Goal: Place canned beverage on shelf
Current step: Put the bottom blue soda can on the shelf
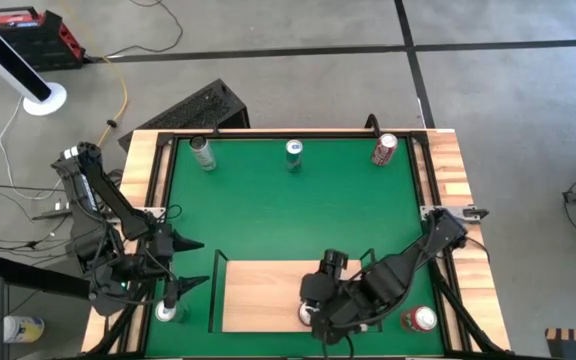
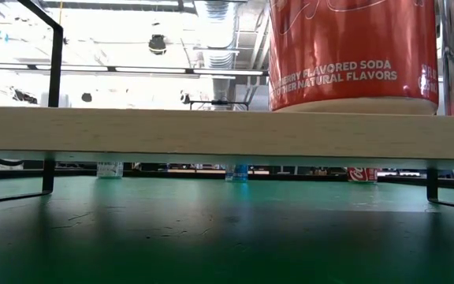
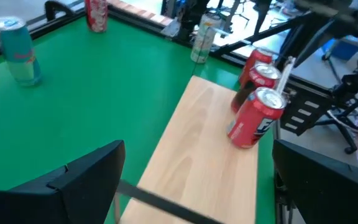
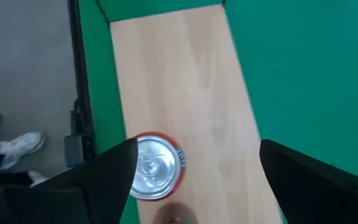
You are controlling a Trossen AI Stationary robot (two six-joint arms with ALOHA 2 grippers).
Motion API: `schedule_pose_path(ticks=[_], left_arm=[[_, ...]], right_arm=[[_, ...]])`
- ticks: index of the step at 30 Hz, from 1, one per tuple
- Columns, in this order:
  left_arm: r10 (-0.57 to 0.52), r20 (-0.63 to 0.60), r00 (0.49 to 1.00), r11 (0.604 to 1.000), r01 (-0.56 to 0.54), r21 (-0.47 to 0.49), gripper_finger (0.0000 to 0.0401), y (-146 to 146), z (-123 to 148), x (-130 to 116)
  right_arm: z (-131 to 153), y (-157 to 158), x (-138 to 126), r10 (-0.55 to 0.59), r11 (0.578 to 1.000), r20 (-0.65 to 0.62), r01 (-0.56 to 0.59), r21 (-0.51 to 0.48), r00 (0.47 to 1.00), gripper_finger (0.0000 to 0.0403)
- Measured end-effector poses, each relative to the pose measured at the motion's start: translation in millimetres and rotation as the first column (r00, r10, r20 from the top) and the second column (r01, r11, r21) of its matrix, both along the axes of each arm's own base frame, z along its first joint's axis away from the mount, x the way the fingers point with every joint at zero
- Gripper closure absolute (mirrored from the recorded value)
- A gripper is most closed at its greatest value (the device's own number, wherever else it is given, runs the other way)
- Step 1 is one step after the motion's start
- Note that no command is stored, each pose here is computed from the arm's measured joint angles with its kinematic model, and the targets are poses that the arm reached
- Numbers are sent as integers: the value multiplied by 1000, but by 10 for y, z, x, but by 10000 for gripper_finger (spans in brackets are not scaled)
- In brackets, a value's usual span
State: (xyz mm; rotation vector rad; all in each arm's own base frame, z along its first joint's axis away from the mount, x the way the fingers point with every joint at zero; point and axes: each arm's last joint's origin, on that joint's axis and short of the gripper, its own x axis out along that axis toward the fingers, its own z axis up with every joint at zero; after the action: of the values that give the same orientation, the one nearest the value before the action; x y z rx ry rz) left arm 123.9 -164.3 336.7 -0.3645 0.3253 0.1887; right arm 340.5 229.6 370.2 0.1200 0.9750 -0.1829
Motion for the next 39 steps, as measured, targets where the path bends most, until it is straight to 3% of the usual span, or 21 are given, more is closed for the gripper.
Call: schedule_pose_path(ticks=[4, 9, 15, 18, 25, 31, 36, 39], left_arm=[[7, -45, 999, 998, -9, -60, 8, 89, -1, 1], [-183, -167, 969, 978, 161, -135, 10, 95, 34, -15], [-417, -292, 861, 898, 341, -277, 30, -48, 66, -12], [-500, -298, 813, 849, 391, -356, 38, -100, 167, -29], [-553, -261, 791, 798, 414, -438, 44, -183, 354, -135], [-560, -277, 781, 777, 380, -502, 44, -282, 336, -210], [-601, -344, 722, 769, 403, -497, 44, -385, 240, -195], [-601, -428, 675, 784, 396, -477, 44, -396, 156, -211]], right_arm=[[38, -11, -36, 8, 999, 14, -7, -33, 1000, 45], [81, -48, -83, 4, 999, 12, -3, -52, 1000, 45], [79, -45, -80, -2, 998, 20, 4, -63, 1000, 45], [79, -40, -84, -1, 998, 20, 2, -63, 1000, 45], [79, -22, -97, -2, 998, 21, 4, -58, 1000, 45], [78, 56, -150, -14, 999, 27, 15, -34, 1000, 45], [94, 91, -193, -16, 1000, 32, 17, -21, 999, 45], [149, 63, -221, -22, 1000, 44, 22, -9, 999, 45]])
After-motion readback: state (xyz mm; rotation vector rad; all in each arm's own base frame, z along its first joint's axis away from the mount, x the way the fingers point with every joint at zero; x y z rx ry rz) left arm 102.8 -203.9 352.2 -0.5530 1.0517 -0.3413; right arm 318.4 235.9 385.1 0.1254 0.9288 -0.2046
